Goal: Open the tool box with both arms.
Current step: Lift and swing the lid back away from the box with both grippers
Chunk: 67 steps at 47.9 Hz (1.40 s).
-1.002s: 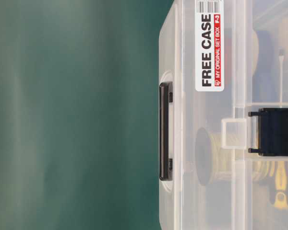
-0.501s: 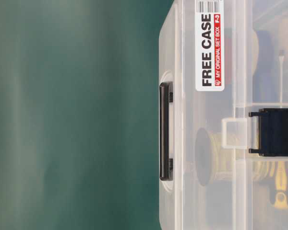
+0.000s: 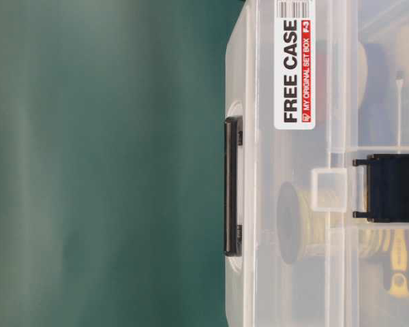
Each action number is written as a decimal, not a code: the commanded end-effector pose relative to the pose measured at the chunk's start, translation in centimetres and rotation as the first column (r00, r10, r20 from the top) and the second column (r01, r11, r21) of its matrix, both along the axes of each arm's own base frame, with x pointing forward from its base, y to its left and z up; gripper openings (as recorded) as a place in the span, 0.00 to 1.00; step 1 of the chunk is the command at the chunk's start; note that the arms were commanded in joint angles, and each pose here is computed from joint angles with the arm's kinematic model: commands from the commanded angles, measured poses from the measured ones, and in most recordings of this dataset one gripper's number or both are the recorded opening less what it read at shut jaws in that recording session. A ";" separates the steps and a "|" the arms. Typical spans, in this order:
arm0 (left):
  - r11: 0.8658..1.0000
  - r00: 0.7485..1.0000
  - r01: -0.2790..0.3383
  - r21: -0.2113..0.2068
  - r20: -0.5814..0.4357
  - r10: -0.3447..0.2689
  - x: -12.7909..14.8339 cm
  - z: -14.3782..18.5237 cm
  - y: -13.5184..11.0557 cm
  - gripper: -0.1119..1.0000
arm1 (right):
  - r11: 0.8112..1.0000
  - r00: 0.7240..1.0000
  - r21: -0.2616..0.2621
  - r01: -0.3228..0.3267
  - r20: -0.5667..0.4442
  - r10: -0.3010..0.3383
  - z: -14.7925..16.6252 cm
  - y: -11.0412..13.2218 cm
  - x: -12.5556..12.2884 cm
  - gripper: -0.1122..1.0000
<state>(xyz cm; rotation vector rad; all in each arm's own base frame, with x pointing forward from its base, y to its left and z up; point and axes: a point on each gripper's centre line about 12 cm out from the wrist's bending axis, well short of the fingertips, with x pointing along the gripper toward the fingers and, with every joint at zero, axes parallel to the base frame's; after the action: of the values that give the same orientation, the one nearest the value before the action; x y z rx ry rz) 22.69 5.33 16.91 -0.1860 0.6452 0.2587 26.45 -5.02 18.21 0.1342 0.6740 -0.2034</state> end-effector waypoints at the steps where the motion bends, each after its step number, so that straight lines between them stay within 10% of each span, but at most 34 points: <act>1: 1.000 0.994 0.000 0.019 0.109 -0.002 1.8 3.3 0.3 0.90 | 1.000 0.993 -0.021 0.004 0.122 -0.001 3.7 -0.4 2.0 0.87; 34: 0.998 0.974 -0.029 0.048 0.224 0.017 1.7 6.0 0.9 0.90 | 0.998 0.969 -0.049 0.046 0.246 -0.033 7.8 -1.4 1.1 0.87; 67: 0.970 0.921 -0.219 0.101 0.349 0.172 -0.5 8.2 5.1 0.90 | 0.981 0.931 -0.064 0.183 0.331 -0.152 9.4 -5.0 0.1 0.87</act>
<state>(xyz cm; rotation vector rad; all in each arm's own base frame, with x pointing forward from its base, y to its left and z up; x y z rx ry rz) 20.90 9.59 21.83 -0.1804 0.3846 0.4438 25.08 -9.39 23.86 0.1450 0.4675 -0.3649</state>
